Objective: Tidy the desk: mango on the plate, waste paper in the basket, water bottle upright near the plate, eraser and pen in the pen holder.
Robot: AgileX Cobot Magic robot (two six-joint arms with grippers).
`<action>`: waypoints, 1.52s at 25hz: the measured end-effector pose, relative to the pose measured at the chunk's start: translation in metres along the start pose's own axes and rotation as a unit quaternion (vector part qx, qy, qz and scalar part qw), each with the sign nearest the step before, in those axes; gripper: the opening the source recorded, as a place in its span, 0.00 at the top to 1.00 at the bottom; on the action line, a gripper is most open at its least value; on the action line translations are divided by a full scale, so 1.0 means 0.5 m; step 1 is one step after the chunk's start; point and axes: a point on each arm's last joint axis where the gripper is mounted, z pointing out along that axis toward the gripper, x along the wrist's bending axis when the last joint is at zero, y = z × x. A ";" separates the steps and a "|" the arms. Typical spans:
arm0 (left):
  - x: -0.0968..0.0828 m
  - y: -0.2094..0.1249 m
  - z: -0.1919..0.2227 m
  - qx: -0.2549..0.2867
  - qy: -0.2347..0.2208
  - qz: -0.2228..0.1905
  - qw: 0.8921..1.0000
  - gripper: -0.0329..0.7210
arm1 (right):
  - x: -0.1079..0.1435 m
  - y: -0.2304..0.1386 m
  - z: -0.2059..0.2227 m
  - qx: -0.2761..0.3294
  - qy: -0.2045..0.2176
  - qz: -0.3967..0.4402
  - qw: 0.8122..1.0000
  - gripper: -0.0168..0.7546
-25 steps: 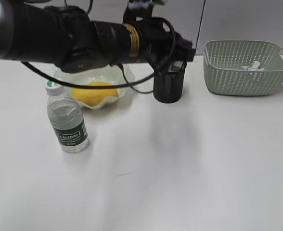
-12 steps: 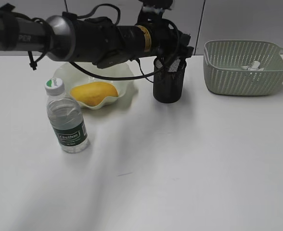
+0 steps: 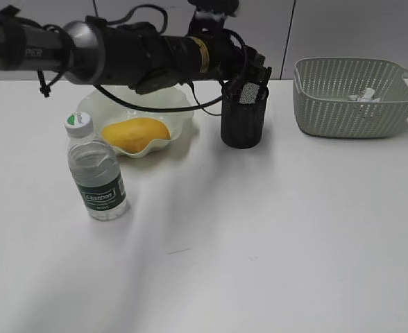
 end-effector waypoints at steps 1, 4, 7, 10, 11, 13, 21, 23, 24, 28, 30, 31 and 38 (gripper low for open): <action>-0.002 0.017 -0.013 0.012 0.021 -0.004 1.000 0.40 | 0.000 0.000 0.000 0.000 0.000 0.000 1.000 0.63; -0.014 0.081 -0.076 0.060 0.107 -0.003 0.992 0.42 | 0.000 0.000 0.000 0.000 0.000 0.000 1.000 0.63; -0.032 0.125 -0.150 0.126 0.169 0.037 0.977 0.48 | 0.000 0.000 0.000 0.000 -0.001 0.000 1.000 0.64; -0.055 0.126 -0.224 0.188 0.162 0.047 0.967 0.51 | 0.000 0.000 0.000 0.000 -0.001 0.000 1.000 0.66; -0.063 0.122 -0.254 0.200 0.154 0.042 0.967 0.52 | 0.000 0.000 0.000 0.000 -0.001 0.000 1.000 0.66; -0.082 0.119 -0.327 0.209 0.138 0.036 0.968 0.52 | 0.000 0.000 0.000 0.000 -0.001 0.000 1.000 0.66; -0.090 0.049 -0.664 0.191 0.123 0.005 0.974 0.33 | 0.000 0.000 0.000 -0.001 -0.001 0.000 1.000 0.64; -0.082 0.025 -0.750 0.178 0.133 -0.004 0.975 0.26 | 0.000 0.000 0.000 -0.001 -0.001 0.000 1.000 0.57; -0.078 0.015 -0.794 0.167 0.140 -0.010 0.976 0.23 | 0.000 0.000 0.000 -0.001 -0.001 -0.001 1.000 0.51; -0.063 -0.041 -0.938 0.140 0.160 -0.042 0.976 0.19 | 0.000 0.000 0.000 -0.001 -0.001 -0.001 1.000 0.28; -0.061 -0.072 -0.998 0.116 0.153 -0.058 0.980 0.19 | -0.001 0.000 0.000 -0.001 -0.001 -0.001 1.000 0.23; -0.061 -0.086 -1.025 0.102 0.147 -0.061 0.982 0.18 | -0.001 0.000 0.000 -0.001 -0.001 -0.001 1.000 0.22; -0.072 -0.165 -1.098 0.039 0.086 -0.063 0.994 0.18 | 0.001 0.000 0.000 0.000 0.004 0.002 1.000 0.30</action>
